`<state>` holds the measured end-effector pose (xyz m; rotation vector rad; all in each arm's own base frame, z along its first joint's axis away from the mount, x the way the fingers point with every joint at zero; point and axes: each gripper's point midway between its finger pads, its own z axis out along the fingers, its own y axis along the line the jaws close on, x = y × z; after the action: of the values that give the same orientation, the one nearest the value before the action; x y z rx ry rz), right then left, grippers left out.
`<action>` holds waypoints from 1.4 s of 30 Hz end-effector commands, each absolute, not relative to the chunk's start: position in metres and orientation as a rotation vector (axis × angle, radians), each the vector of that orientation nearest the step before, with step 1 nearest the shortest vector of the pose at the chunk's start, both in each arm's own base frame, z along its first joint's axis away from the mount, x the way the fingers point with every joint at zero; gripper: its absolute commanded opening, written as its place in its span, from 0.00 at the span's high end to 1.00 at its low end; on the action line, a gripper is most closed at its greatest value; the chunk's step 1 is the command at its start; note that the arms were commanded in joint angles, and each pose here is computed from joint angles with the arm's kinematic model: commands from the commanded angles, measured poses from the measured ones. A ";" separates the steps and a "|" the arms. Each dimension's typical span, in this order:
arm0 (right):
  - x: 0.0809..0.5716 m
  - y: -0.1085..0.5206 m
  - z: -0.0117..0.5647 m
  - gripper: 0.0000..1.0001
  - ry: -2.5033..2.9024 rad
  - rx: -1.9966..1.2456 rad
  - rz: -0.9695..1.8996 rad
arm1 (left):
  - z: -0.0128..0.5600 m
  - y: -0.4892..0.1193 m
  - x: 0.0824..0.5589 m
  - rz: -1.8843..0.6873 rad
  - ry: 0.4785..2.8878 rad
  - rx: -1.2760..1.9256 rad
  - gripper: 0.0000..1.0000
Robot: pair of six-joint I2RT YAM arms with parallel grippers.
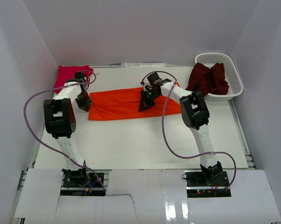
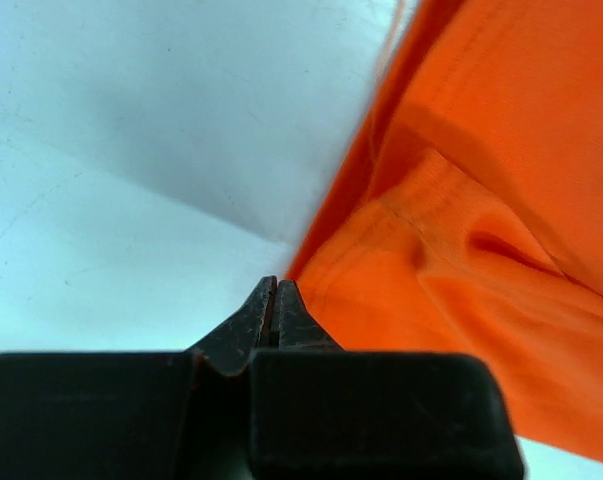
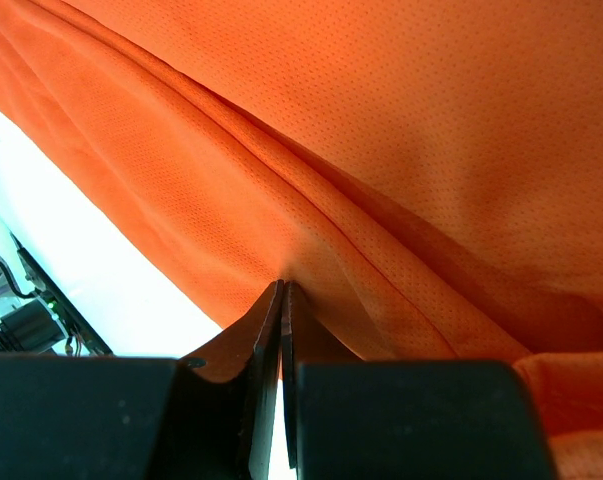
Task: Fold and stack the t-shirts
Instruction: Fold the other side of the tshirt into a rectangle
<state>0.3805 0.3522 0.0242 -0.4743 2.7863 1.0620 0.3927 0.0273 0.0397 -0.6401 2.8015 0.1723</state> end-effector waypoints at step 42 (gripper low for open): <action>0.374 0.332 0.016 0.92 2.840 -0.483 0.932 | 0.016 -0.003 0.346 -0.088 2.896 -0.634 0.97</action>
<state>0.3806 0.3490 0.0245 -0.4720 2.7907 1.0334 0.3527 -0.0106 0.0204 -0.6377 2.8884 -0.1241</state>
